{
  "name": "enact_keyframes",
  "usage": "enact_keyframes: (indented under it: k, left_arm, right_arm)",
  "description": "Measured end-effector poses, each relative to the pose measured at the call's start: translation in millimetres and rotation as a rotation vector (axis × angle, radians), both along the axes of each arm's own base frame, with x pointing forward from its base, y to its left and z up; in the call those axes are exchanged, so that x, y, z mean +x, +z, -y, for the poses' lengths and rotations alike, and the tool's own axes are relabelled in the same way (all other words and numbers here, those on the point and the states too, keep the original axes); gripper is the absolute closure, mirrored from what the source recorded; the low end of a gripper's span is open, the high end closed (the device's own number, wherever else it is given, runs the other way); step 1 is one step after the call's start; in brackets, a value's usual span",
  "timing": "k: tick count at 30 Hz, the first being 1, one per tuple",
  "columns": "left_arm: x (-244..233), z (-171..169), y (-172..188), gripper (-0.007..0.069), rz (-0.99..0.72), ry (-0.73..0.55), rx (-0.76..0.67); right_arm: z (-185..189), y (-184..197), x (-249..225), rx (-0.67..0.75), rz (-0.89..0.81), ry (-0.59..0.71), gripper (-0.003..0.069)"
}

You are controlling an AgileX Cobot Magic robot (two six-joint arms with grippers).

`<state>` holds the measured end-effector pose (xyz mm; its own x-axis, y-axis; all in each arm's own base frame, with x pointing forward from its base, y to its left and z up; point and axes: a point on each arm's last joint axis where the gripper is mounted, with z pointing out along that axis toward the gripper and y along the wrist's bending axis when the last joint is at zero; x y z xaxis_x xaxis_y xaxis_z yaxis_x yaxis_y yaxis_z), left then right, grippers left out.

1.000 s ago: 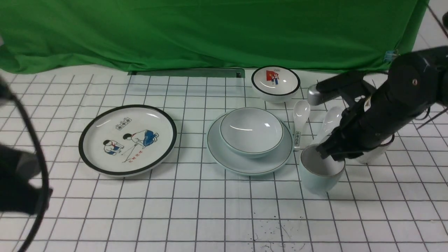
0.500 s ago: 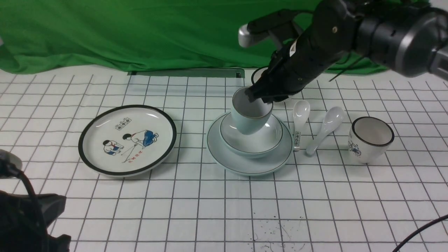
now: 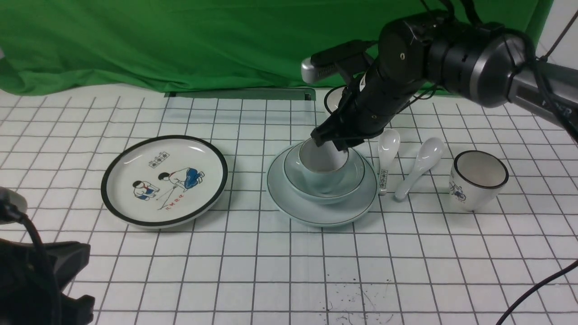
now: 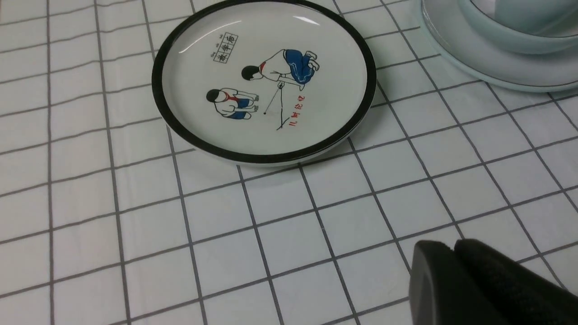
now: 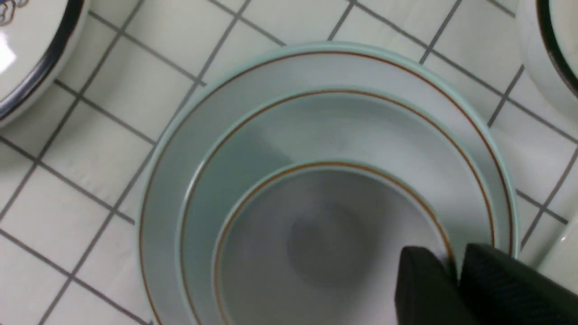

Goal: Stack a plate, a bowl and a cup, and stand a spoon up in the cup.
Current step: Use the right arm to put the blue teacup into the blue rice bowl in the middle, then use the right arm to grab a blue soup spoon

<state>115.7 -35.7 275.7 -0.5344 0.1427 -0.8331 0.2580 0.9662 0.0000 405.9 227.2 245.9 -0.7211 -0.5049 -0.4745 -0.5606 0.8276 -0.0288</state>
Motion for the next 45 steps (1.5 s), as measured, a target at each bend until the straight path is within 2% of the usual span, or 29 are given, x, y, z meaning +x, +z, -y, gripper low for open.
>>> enact_keyframes:
  k: [1,3,6,10,14,17,20,23,24,25,29,31,35,38,39,42,45]
  left_arm:
    - [0,0,0,0.0633,0.001,0.0,0.0]
    - [0,0,1,0.0633,0.006,-0.001,-0.003]
    - [0,0,1,0.0633,0.01,-0.002,-0.002]
    - [1,0,1,0.0633,0.018,-0.003,0.006]
    - [1,0,1,0.0633,0.03,-0.007,0.008]
    - [2,0,1,0.0633,0.035,-0.008,0.007]
    - [2,0,1,0.0633,0.038,-0.008,0.01]
    - [2,0,1,0.0633,0.042,-0.009,0.02]
    - [2,0,1,0.0633,0.042,-0.009,0.021]
    - [2,0,2,0.0633,0.046,-0.01,0.02]
    - [2,0,2,0.0633,0.054,-0.012,0.019]
    - [2,0,2,0.0633,0.055,-0.012,0.019]
    - [3,0,3,0.0633,0.056,-0.012,0.019]
    - [3,0,3,0.0633,0.056,-0.012,0.019]
    - [3,0,3,0.0633,0.057,-0.012,0.02]
    - [3,0,3,0.0633,0.057,-0.012,0.021]
    - [3,0,3,0.0633,0.057,-0.012,0.022]
  right_arm:
    - [0,0,0,0.001,0.001,-0.001,0.0476]
    - [0,0,0,-0.001,-0.002,-0.003,0.0391]
    - [1,1,-1,-0.005,-0.01,-0.002,0.0349]
    - [6,14,-6,-0.012,-0.01,-0.004,0.0337]
    - [32,53,-12,-0.032,0.059,-0.037,0.0336]
    - [61,60,-5,-0.082,0.067,-0.047,0.0335]
    - [86,42,3,-0.17,-0.005,-0.018,0.0335]
    - [103,7,12,-0.235,-0.154,-0.029,0.0335]
    - [103,7,12,-0.236,-0.156,-0.029,0.0335]
    - [104,-13,16,-0.238,-0.213,-0.073,0.0335]
    - [101,-37,26,-0.216,-0.223,-0.121,0.0335]
    - [100,-39,28,-0.224,-0.205,-0.081,0.0335]
    - [97,-39,27,-0.282,-0.182,0.092,0.0335]
    - [95,-41,28,-0.266,-0.184,0.052,0.0334]
    - [95,-43,29,-0.234,-0.188,-0.031,0.0335]
    - [99,-49,32,-0.217,-0.203,-0.093,0.0335]
    - [102,-53,32,-0.26,-0.211,0.004,0.0335]
